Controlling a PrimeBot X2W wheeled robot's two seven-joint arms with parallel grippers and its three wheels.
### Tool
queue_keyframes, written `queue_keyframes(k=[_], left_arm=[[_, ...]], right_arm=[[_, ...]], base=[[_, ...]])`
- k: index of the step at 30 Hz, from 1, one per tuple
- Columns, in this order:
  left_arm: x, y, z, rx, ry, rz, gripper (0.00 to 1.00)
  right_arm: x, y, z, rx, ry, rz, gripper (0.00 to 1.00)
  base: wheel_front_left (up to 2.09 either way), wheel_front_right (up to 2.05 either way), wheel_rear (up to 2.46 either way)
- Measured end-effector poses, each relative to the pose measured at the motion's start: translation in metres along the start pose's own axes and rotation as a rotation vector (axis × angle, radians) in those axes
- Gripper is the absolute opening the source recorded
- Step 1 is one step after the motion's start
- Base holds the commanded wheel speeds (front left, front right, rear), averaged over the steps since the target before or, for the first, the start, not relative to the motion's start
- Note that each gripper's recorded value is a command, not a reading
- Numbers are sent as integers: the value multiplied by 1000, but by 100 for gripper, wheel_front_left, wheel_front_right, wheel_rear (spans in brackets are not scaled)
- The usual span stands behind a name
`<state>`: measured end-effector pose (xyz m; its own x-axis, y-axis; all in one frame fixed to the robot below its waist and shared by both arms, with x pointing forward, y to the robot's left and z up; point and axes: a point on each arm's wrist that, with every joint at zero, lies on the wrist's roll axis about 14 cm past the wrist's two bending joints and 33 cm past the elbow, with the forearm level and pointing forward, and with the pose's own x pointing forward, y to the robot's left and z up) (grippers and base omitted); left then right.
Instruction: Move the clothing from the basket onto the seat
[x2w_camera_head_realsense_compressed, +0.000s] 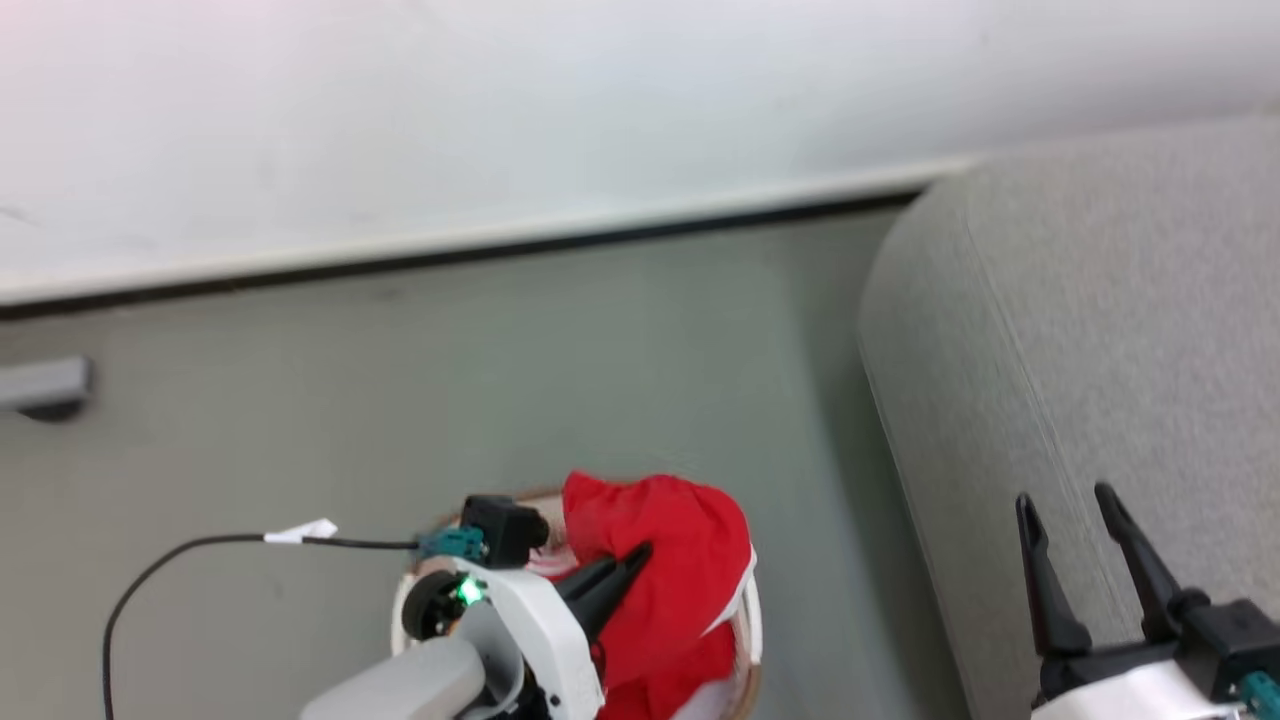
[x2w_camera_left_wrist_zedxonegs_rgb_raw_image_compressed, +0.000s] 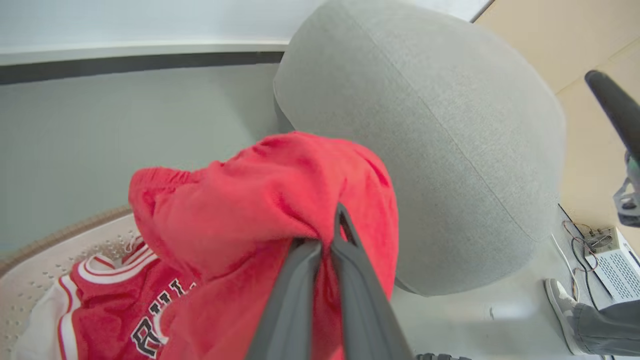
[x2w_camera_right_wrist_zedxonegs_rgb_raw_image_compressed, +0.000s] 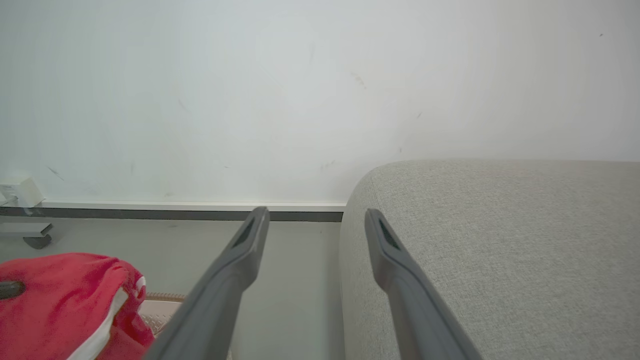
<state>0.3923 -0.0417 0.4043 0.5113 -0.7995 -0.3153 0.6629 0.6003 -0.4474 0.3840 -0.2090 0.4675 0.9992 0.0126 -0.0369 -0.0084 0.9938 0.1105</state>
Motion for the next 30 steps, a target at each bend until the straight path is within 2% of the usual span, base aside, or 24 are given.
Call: queue_keyframes(k=[6,17,23,30], left_arm=[[-30,-13,68,113,-176,14,0],[-92,-49,174,257,-488,7,0],[-109,-68,200,315,-575,-2,0],[-116,-83,208,365,-604,-17,0]], right_arm=[[-16,17,11,13,-37,43,100],[-32,49,26,27,-89,126,100],[-38,60,32,-8,-108,170,100],[-42,73,49,-72,-159,238,100]], base=[[0,0,0],[0,0,0],[0,0,0],[0,0,0]])
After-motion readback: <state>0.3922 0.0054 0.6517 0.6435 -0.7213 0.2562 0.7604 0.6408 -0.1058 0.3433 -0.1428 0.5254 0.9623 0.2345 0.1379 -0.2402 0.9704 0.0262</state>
